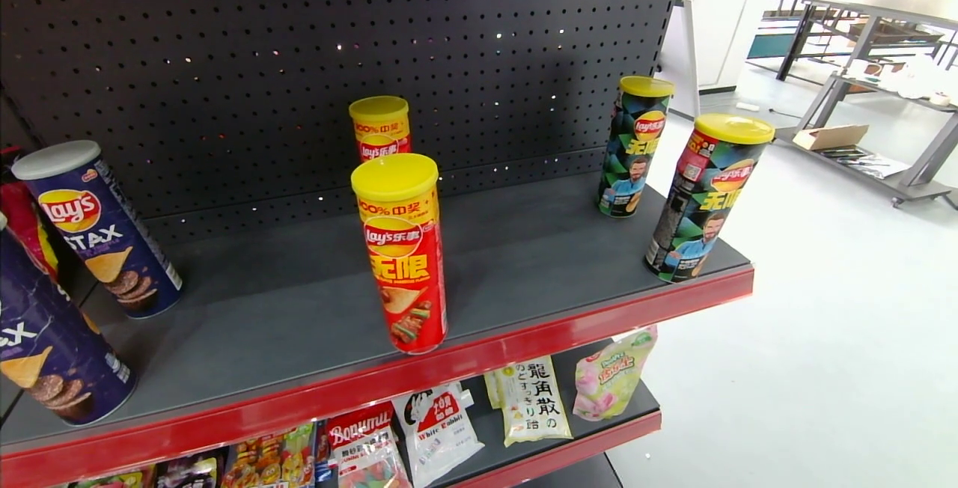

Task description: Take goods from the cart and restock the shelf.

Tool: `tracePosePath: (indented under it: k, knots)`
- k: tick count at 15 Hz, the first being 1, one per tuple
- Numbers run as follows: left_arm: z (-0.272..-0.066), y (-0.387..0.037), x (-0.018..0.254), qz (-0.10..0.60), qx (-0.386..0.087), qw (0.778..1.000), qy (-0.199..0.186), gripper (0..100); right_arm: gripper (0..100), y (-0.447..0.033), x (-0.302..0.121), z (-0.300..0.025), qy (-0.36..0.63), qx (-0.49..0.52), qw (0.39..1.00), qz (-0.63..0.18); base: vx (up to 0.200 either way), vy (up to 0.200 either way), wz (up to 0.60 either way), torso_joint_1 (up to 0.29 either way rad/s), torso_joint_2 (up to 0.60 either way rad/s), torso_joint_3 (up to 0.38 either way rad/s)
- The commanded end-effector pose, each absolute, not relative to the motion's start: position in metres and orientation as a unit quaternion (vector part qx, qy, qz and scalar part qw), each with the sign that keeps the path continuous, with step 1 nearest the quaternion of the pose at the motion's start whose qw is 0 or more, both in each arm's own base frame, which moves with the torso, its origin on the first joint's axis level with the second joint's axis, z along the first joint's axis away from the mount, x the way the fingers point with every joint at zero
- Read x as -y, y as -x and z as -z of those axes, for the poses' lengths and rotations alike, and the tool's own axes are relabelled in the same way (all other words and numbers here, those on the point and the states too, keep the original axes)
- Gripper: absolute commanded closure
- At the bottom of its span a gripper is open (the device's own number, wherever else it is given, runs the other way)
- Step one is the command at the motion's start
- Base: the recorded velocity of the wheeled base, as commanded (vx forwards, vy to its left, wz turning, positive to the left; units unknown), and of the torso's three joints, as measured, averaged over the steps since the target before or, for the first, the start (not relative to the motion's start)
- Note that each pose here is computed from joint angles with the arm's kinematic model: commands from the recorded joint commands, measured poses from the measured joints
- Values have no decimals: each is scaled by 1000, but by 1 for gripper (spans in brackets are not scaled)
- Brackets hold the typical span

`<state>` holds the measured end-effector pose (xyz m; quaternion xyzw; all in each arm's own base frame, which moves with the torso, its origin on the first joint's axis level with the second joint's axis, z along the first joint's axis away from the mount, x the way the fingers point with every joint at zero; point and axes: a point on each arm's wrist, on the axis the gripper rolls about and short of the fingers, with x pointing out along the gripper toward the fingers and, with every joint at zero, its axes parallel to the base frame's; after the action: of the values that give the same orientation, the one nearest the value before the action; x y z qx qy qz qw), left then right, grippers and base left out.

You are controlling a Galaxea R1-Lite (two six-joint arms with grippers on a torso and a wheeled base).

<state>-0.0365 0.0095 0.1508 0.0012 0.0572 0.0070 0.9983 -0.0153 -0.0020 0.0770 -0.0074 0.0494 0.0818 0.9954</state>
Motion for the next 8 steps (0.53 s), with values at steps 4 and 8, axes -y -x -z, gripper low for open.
tracePosePath:
  k: [4, 8]
  knots:
    - [-130, 47, -7, -53, -73, 996, 0, 0, 0, 15, 2, -77, 10, -50, 995, -82, 0, 0, 150, 1, 1, 2]
    - [-124, 45, -7, -50, -79, 996, 0, 0, 0, 15, 2, -77, 9, -50, 995, -82, 0, 0, 600, 2, 6, -1]
